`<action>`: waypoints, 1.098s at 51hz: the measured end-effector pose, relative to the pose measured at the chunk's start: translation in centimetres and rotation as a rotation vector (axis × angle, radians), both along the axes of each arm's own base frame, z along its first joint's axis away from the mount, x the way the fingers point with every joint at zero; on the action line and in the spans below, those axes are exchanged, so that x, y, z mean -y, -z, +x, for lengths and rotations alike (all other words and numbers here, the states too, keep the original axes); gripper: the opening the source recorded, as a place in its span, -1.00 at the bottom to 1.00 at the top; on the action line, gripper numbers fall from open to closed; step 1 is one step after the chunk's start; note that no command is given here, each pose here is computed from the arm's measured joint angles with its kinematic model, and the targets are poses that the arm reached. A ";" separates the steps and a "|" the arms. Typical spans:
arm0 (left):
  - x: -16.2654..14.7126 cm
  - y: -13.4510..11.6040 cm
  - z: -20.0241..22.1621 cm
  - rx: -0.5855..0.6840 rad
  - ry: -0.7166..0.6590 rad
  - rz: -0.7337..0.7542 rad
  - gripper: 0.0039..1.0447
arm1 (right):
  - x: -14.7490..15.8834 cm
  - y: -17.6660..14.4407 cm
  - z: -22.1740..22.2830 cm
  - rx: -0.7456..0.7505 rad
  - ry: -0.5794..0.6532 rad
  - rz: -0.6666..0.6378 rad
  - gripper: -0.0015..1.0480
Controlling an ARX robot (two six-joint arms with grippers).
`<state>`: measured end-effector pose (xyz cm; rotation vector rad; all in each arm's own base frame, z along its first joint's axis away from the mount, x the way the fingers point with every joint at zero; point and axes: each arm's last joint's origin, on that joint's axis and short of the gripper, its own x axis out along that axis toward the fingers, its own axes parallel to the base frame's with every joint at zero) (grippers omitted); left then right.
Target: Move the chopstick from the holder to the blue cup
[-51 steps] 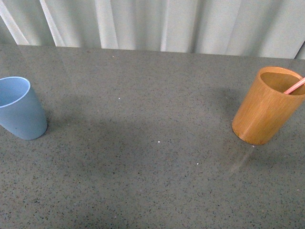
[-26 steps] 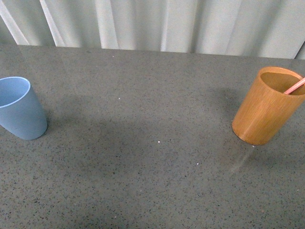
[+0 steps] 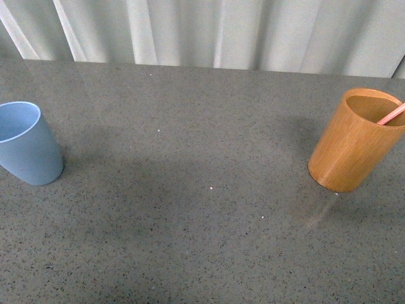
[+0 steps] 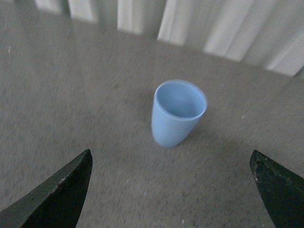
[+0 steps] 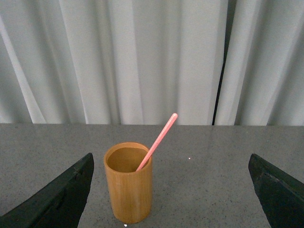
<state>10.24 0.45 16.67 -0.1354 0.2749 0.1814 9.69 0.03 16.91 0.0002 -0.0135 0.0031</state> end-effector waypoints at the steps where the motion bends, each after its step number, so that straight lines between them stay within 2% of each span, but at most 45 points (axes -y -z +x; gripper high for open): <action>1: -0.1 0.0 0.3 -0.034 -0.017 -0.020 0.87 | 0.0 0.0 0.0 0.000 0.000 0.000 0.81; 9: -0.9 -1.8 2.9 -0.178 -0.034 -0.082 0.87 | 0.0 0.0 0.0 0.000 0.000 0.000 0.81; 18: -1.7 -4.0 6.5 -0.290 -0.035 -0.036 0.87 | 0.0 0.0 0.0 0.000 0.000 0.000 0.81; 23: -2.1 -4.1 8.5 -0.377 -0.022 -0.028 0.87 | 0.0 0.0 0.0 0.000 0.000 0.000 0.81; 38: -2.8 -5.3 14.0 -0.470 -0.002 0.001 0.87 | 0.0 0.0 0.0 0.000 0.000 0.000 0.81; 46: -2.7 -5.2 16.1 -0.510 0.015 0.012 0.87 | 0.0 0.0 0.0 0.000 0.000 0.000 0.81; 56: -2.7 -3.4 18.5 -0.579 0.011 0.032 0.87 | 0.0 0.0 0.0 0.000 0.000 0.000 0.81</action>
